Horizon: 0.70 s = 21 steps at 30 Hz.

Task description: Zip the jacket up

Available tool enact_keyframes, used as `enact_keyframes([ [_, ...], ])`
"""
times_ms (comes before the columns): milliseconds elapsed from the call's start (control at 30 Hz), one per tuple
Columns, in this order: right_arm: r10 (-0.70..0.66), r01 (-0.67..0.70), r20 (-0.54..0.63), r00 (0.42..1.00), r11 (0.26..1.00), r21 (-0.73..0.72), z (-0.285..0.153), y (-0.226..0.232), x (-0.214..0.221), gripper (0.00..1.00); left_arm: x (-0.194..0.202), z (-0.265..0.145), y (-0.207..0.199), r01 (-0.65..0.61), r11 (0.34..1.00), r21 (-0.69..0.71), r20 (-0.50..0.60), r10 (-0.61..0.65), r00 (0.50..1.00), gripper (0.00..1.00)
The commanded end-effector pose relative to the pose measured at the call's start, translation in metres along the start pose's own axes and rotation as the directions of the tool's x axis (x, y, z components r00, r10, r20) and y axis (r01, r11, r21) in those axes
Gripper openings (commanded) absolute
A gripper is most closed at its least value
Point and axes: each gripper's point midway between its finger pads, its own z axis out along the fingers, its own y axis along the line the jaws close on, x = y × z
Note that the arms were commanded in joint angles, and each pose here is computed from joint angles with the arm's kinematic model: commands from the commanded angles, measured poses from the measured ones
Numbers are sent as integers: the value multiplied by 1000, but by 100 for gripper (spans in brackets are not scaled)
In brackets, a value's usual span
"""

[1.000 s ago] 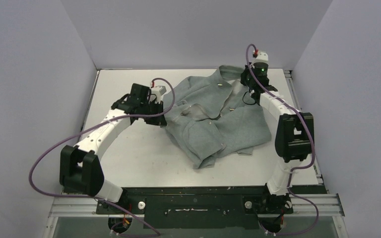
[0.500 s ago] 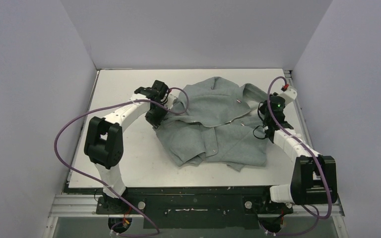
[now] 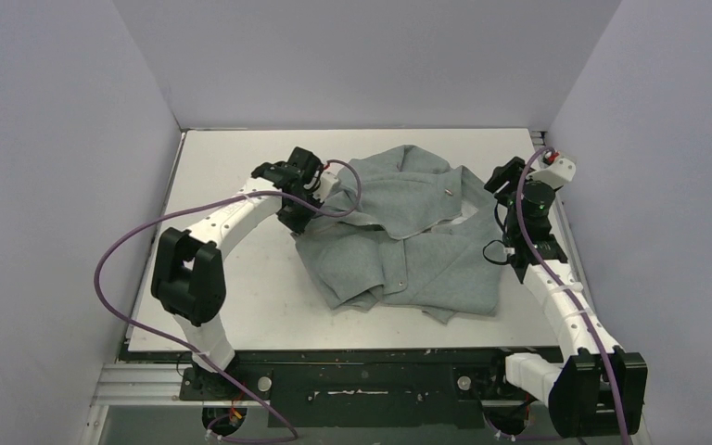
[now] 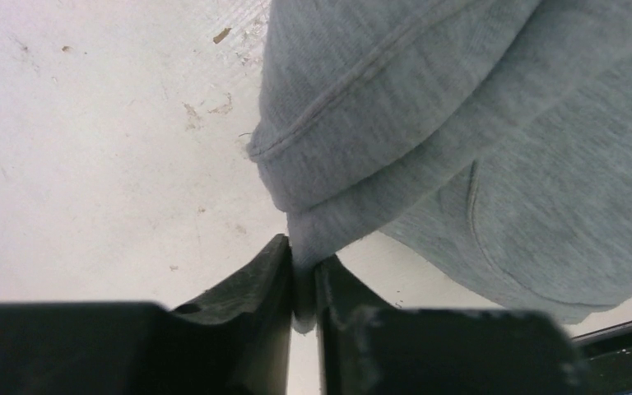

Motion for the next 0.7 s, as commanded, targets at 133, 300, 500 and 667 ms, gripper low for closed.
enact_keyframes([
  [133, -56, 57, 15, 998, 994, -93, -17, 20, -28, 62, -18, -42, 1, 215, 971, 107, 248, -236, 940, 74],
  [300, -49, 45, -22, 999, 989, -138, -18, 25, -15, 62, -9, -61, 16, 472, 862, 187, 385, -506, 772, 97],
  [500, -47, 35, -52, 998, 978, -205, -22, 35, -4, 60, -1, -82, -9, 576, 618, 534, 497, -781, 378, 97],
  [667, -47, 30, -63, 997, 969, -245, -26, 41, 1, 60, 22, -93, -29, 346, 481, 805, 503, -864, 31, 97],
])
